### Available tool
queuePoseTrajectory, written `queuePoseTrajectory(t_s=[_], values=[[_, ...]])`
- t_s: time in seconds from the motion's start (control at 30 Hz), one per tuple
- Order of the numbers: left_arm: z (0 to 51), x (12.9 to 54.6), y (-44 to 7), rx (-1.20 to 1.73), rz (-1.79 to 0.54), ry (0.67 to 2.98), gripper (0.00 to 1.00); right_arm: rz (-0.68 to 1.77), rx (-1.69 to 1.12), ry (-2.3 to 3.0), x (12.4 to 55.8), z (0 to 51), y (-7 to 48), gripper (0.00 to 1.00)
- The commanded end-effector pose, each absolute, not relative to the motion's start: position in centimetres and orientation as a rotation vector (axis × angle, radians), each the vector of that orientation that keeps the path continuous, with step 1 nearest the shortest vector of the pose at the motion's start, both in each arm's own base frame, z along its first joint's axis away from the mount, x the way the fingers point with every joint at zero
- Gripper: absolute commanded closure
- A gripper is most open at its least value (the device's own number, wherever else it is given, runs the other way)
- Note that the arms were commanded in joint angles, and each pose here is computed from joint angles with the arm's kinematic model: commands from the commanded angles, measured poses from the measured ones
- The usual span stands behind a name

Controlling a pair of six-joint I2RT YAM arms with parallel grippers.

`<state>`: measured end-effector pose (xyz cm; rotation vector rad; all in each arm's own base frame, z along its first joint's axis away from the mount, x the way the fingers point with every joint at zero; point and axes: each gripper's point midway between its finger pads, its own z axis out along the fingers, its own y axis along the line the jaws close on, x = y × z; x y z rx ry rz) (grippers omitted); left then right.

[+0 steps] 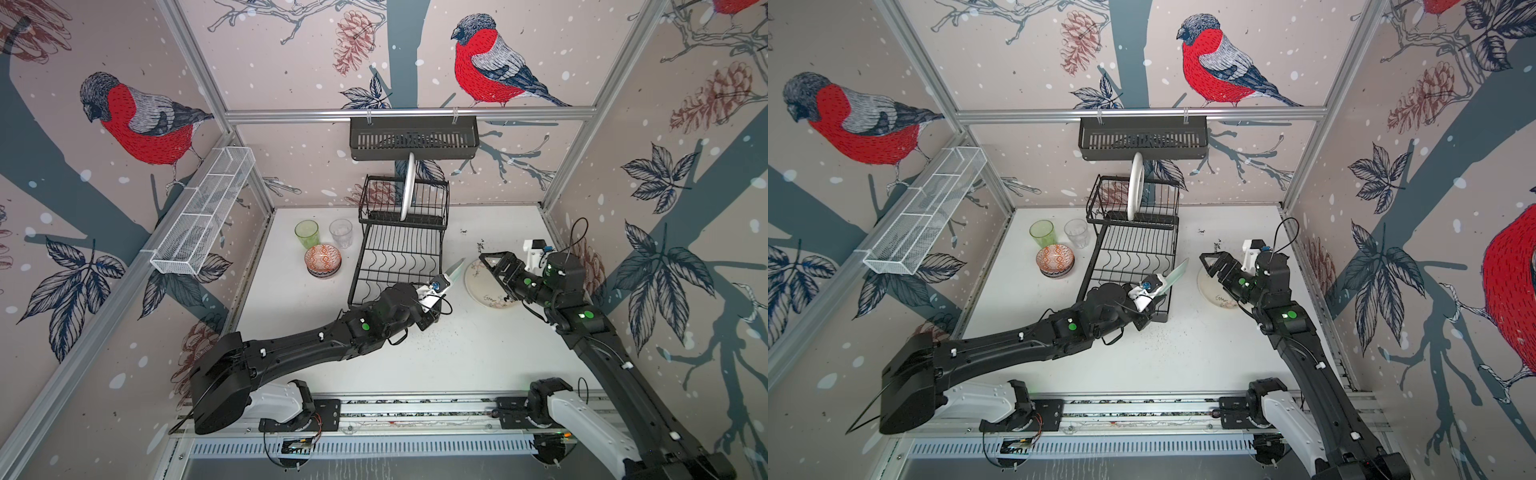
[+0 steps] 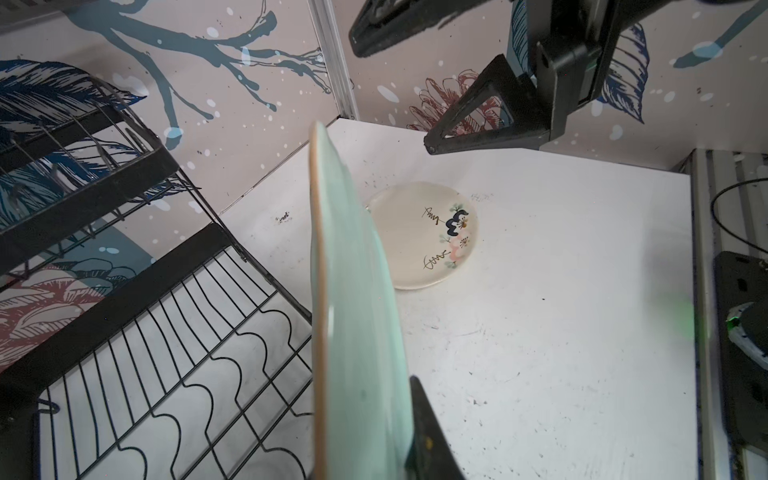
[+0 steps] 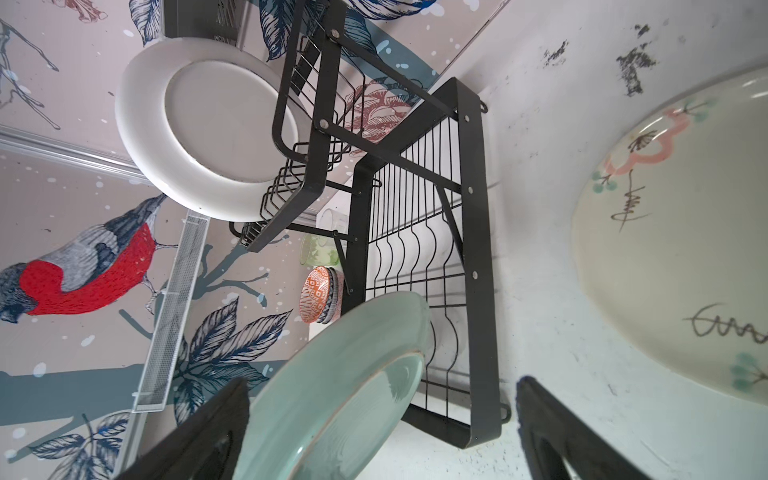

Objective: Unload the mixed dishes from the dish rack
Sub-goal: 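Grasp the mint plate rim with the right gripper while the left holds it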

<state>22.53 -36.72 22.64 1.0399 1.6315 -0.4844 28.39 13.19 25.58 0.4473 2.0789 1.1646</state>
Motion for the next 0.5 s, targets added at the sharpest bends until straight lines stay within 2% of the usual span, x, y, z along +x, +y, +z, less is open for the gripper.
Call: queuePoseTrajectory(t_s=[0.0, 0.47], values=[[27.2, 23.6, -37.7, 0.931, -0.461, 1.478, 1.00, 1.259, 0.463, 2.078, 27.9, 26.0, 14.0, 0.00], [25.0, 23.6, -42.0, 1.050, -0.237, 1.449, 1.00, 1.321, 0.431, 2.101, 26.7, 25.8, 14.7, 0.01]])
